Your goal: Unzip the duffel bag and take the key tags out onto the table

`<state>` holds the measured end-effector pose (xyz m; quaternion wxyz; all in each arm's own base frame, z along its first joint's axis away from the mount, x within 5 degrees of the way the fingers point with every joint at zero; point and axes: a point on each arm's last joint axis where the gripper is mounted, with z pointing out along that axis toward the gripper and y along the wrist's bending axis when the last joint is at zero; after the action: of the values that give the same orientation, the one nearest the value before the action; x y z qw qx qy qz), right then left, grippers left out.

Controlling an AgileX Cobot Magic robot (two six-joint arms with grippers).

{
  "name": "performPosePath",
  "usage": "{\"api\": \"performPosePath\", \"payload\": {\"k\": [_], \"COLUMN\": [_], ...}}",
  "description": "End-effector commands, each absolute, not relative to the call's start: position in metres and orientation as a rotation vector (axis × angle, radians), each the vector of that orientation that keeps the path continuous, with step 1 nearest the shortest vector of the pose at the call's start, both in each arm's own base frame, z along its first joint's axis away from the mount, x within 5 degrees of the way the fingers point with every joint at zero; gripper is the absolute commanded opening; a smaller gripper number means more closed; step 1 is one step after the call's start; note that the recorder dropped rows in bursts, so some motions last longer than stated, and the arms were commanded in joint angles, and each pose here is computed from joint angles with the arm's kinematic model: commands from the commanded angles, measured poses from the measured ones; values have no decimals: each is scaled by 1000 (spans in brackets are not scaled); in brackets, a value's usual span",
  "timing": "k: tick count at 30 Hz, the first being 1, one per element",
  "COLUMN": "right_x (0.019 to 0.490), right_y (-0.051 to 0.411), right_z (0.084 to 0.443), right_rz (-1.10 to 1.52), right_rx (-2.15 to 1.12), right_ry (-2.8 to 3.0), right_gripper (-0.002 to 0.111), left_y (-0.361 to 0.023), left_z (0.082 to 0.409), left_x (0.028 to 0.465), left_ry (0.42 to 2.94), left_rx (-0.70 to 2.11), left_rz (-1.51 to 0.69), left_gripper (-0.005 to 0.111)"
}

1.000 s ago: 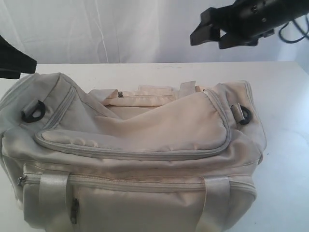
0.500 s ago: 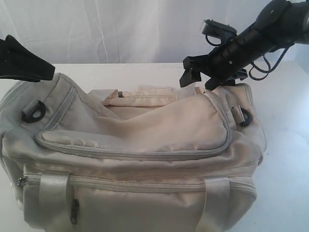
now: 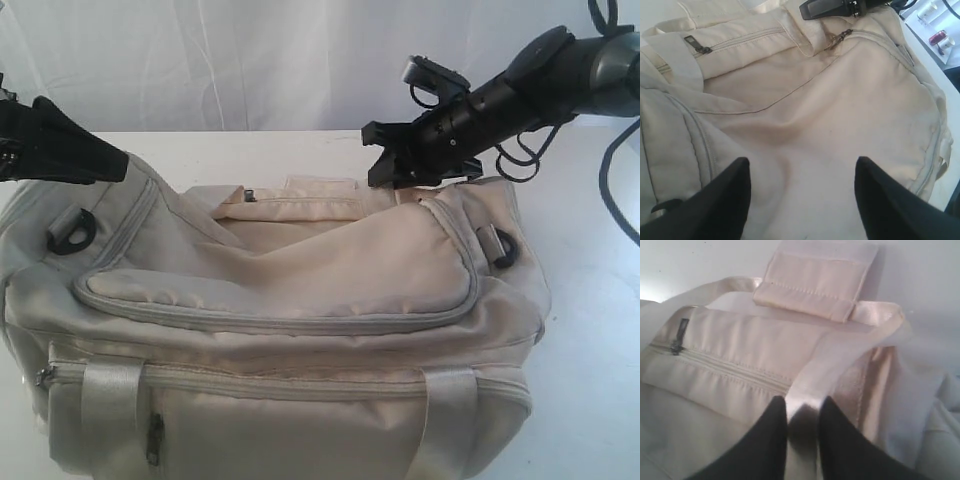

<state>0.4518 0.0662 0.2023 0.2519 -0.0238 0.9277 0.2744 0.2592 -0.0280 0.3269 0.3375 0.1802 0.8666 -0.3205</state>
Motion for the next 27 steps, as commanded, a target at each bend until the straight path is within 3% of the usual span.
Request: {"api": "performPosePath", "payload": {"k": [1, 17, 27], "right_x": [452, 420, 401], "right_y": [70, 68, 73], "right_z": [226, 338, 350], "right_rz": [761, 698, 757], "right_rx": [-73, -224, -338], "right_ry": [2441, 2183, 2217], "right_gripper": [0, 0, 0], "left_y": [-32, -32, -32], "left_z": [330, 331, 331], "left_x": [256, 256, 256], "left_ry": [2232, 2226, 2226], "left_rx": [473, 467, 467], "left_rz": [-870, -878, -878], "left_gripper": [64, 64, 64]}}
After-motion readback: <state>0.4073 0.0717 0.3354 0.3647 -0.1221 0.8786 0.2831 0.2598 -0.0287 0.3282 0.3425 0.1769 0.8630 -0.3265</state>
